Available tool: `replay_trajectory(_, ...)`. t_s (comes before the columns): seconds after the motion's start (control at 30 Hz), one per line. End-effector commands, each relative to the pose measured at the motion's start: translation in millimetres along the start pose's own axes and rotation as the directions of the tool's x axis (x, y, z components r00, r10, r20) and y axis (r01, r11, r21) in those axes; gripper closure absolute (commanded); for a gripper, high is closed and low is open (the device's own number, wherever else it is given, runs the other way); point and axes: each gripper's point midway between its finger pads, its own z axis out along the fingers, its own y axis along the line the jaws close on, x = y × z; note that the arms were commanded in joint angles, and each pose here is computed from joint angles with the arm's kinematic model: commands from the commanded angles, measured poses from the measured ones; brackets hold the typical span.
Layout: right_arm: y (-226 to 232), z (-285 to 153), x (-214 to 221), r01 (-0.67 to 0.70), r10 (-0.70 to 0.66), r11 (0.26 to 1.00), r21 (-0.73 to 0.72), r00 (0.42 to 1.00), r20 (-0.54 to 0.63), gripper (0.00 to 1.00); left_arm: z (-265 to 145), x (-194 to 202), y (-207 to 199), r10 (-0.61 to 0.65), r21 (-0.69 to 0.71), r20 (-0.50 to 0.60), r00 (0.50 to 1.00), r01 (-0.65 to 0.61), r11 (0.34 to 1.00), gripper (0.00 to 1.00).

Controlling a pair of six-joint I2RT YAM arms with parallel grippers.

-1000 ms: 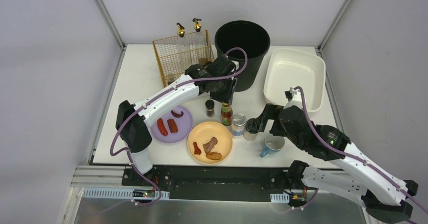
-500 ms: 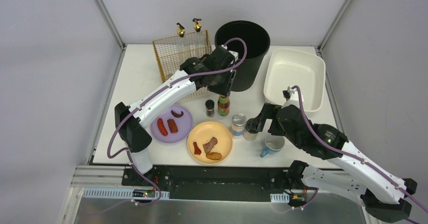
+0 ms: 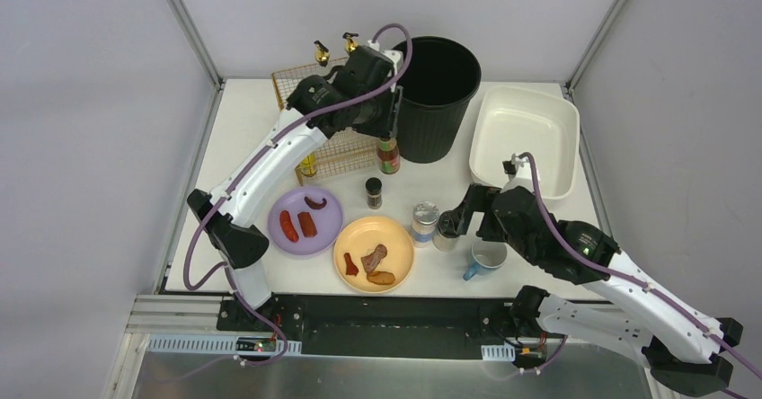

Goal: Clear the kitchen counter

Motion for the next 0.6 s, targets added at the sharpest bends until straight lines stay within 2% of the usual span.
replay_trajectory(0.0, 9, -1, -8, -0.018, 0.019, 0.999, -0.030, 1.000, 0.024, 0.01, -50, -61, 25, -0.046, -0.011, 0.209, 0.977, 0.050, 0.999, 1.00)
replay_trajectory(0.57, 20, 10, -3, -0.016, 0.017, 0.999, -0.050, 1.000, 0.005, 0.01, -97, -126, 115, -0.086, -0.195, 0.434, 0.897, 0.187, 0.963, 1.00)
